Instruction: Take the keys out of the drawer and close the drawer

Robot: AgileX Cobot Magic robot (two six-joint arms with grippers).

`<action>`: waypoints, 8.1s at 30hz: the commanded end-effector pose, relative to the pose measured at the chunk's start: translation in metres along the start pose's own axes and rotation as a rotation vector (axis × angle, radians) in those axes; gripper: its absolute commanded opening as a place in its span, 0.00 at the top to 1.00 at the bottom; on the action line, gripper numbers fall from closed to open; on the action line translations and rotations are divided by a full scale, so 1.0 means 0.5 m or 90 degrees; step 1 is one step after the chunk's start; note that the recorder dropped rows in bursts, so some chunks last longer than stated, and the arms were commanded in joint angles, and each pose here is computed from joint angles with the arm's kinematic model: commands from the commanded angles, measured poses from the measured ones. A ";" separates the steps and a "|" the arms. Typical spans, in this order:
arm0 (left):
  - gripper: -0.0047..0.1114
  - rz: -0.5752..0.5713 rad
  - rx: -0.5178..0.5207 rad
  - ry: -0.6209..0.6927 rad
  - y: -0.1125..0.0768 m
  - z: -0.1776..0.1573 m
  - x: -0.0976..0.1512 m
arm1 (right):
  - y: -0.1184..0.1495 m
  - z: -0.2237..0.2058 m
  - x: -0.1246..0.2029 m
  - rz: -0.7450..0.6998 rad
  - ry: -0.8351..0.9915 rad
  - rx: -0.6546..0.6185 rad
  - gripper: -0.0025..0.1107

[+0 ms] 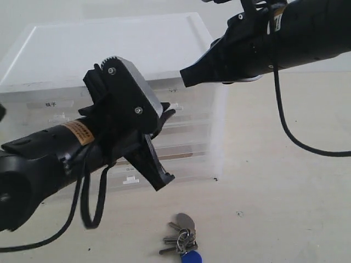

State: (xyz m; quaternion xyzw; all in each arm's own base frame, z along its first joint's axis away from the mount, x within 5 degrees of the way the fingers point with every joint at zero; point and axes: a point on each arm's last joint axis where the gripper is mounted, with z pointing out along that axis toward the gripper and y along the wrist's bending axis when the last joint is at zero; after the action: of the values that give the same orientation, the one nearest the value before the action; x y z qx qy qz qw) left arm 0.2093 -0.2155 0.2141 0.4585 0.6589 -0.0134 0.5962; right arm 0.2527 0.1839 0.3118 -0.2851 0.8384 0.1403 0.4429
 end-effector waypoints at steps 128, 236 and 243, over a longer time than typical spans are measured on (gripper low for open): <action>0.92 -0.321 -0.343 -0.459 0.147 -0.648 -0.082 | 0.013 -0.645 0.277 0.089 -0.592 0.110 0.98; 0.92 -0.368 -0.407 0.099 0.031 -0.469 0.259 | -0.055 -0.312 0.492 0.104 -0.305 0.410 0.98; 0.92 -0.368 -0.407 0.099 0.031 -0.469 0.259 | -0.053 -0.299 0.519 0.134 -0.203 0.396 0.98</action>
State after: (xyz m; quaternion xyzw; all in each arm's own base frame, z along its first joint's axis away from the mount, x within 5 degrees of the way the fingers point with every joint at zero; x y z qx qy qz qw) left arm 0.0546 0.0017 0.1877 0.0458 0.7738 0.0556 0.6293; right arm 0.0547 -0.0012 0.1866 -0.0260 0.7786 -0.0294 0.6263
